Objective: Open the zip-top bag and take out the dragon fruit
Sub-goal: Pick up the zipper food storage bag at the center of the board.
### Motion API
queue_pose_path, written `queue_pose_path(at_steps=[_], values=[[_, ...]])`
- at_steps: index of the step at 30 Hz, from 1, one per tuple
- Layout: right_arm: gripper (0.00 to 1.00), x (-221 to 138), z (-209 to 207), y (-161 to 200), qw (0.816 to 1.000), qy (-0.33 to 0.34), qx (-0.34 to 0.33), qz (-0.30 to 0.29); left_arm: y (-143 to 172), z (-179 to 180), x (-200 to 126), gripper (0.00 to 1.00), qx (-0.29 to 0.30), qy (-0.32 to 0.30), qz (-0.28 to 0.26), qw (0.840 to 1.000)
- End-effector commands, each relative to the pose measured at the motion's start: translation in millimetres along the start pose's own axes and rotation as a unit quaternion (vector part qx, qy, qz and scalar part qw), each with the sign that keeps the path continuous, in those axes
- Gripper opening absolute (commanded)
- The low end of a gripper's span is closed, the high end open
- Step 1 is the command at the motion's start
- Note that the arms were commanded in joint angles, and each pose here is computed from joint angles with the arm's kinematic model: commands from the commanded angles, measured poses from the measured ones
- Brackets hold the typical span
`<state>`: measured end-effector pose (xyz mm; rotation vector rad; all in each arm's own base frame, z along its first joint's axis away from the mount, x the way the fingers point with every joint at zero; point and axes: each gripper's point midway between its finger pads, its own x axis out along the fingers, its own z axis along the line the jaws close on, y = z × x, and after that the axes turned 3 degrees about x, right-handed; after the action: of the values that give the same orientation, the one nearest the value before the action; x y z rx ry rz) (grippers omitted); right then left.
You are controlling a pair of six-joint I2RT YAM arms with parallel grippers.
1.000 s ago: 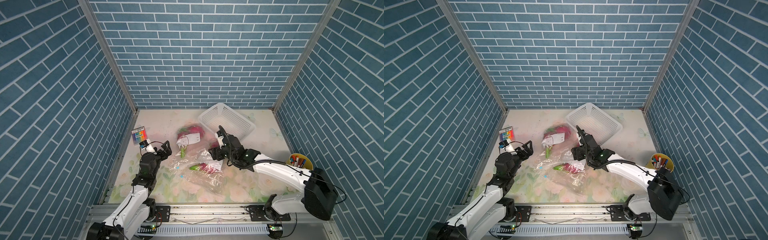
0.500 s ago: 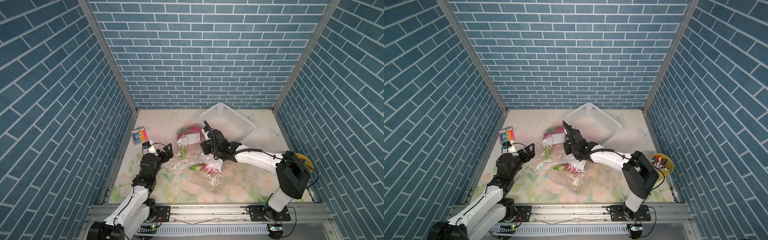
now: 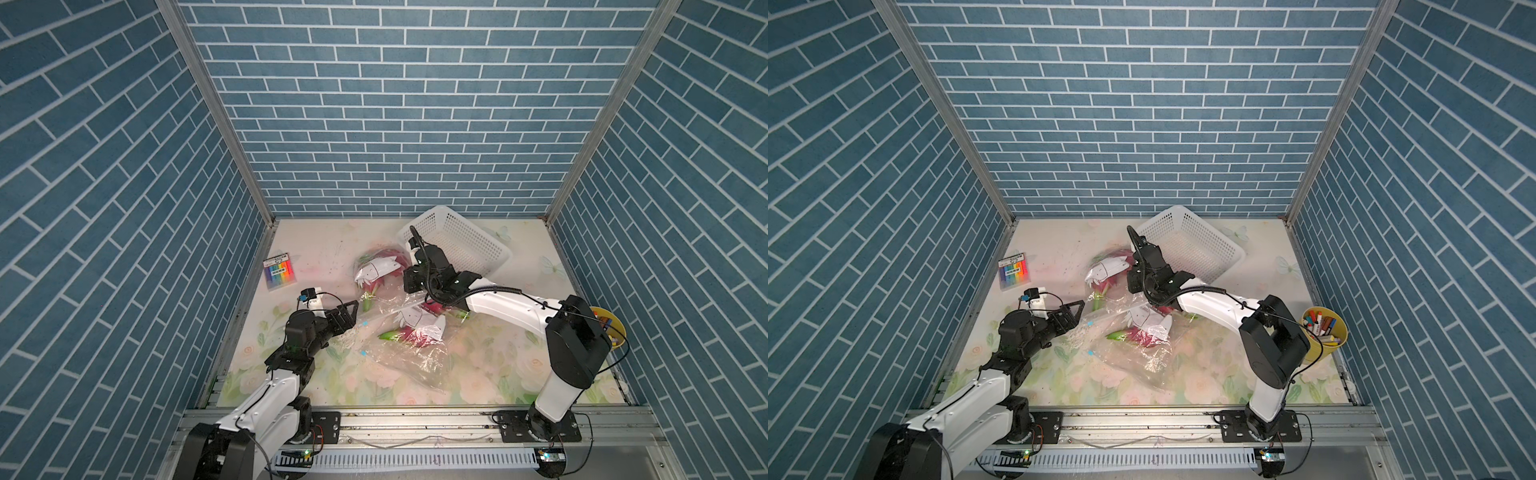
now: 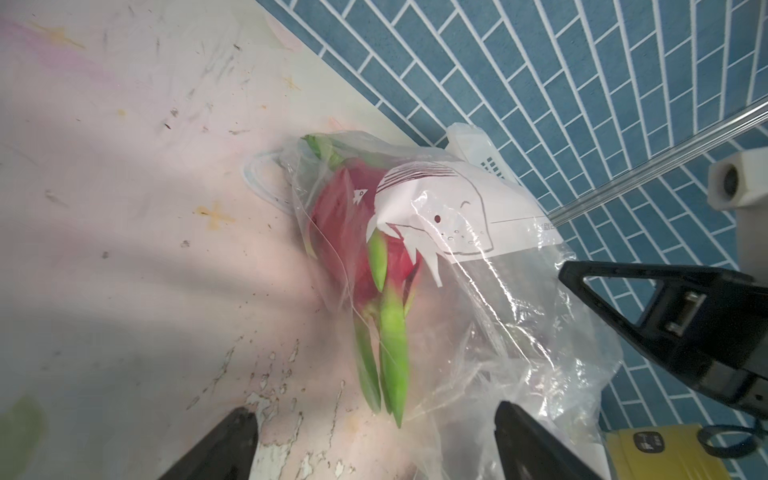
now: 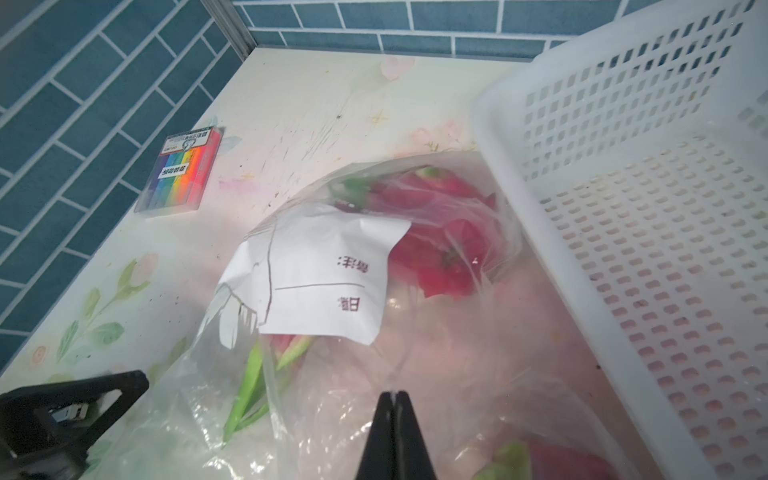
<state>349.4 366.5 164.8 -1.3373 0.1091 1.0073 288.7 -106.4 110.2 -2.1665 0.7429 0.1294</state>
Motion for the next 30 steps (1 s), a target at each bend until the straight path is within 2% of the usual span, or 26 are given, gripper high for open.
queue_pose_path(at_steps=[1,7,10,12,14,16,20,21,22,25,27,30], values=[[0.0,4,1,-5,1.0,-0.002,-0.003,-0.002,-11,-29,7,0.89,0.003,0.065,-0.006,0.998],[0.0,2,-2,-6,1.0,0.002,-0.008,-0.006,13,-54,28,0.74,0.012,0.099,0.042,0.994],[0.0,1,-5,-7,1.0,0.002,-0.008,-0.008,19,-64,33,0.7,0.009,0.115,0.05,0.992],[0.0,0,-6,-7,1.0,0.004,-0.008,-0.008,20,-69,36,0.58,0.009,0.122,0.052,0.991],[0.0,-2,-7,-7,1.0,0.003,-0.008,-0.009,17,-74,40,0.4,0.013,0.127,0.053,0.99],[0.0,-5,-7,-9,1.0,0.002,-0.015,-0.011,13,-76,43,0.29,0.016,0.124,0.052,0.991],[0.0,-17,-7,-12,0.998,0.005,-0.061,-0.008,-5,-84,52,0.27,0.031,0.116,0.04,0.992],[0.03,-21,-7,-11,0.997,0.005,-0.073,-0.005,-9,-87,54,0.27,0.033,0.116,0.039,0.992],[0.1,-25,-7,-12,0.996,0.003,-0.089,-0.002,-13,-90,57,0.27,0.033,0.115,0.04,0.992],[0.4,-39,-1,-10,0.991,-0.011,-0.13,0.005,-21,-99,66,0.27,0.029,0.118,0.049,0.991],[0.45,-48,5,-10,0.988,-0.02,-0.154,0.005,-19,-99,70,0.27,0.024,0.116,0.063,0.991],[0.47,-56,20,-8,0.98,-0.026,-0.198,0.002,-20,-105,77,0.27,0.016,0.121,0.081,0.989]])
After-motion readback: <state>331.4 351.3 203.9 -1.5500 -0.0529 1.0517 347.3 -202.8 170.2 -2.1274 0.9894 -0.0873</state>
